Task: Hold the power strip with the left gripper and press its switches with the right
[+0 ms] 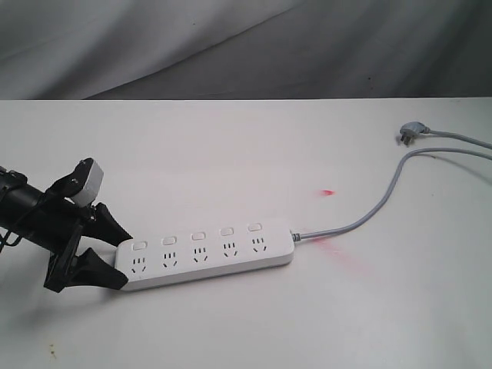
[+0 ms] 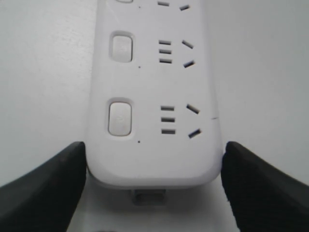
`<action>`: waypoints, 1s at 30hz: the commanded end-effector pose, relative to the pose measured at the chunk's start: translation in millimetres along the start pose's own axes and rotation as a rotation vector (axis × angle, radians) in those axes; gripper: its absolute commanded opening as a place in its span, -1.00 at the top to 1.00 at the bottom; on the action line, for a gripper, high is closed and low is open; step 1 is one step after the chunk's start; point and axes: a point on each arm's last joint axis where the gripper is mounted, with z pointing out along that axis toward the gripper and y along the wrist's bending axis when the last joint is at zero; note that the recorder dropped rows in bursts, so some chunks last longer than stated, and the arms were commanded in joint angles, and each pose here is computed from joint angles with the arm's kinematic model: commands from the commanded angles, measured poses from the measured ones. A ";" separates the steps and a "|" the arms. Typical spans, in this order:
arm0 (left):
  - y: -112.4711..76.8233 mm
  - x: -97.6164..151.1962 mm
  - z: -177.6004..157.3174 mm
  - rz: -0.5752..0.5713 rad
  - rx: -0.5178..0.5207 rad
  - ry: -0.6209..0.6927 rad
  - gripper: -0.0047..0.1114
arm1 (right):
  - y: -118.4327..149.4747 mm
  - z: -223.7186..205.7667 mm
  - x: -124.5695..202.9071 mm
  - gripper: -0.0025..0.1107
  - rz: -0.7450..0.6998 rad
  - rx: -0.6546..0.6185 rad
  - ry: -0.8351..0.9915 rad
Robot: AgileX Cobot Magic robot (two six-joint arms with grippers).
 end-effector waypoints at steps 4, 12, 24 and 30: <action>0.8 1.4 1.9 -0.004 -0.005 0.012 -0.05 | -0.3 -0.9 4.5 0.96 0.013 0.007 0.024; 0.8 1.4 1.9 -0.004 -0.005 0.012 -0.05 | -0.2 -0.9 3.7 0.96 0.017 0.006 0.015; 0.8 1.4 1.9 -0.004 -0.005 0.012 -0.05 | -0.2 -0.9 3.7 0.96 0.017 0.006 0.015; 0.8 1.4 1.9 -0.004 -0.005 0.012 -0.05 | -0.2 -0.9 3.7 0.96 0.017 0.006 0.015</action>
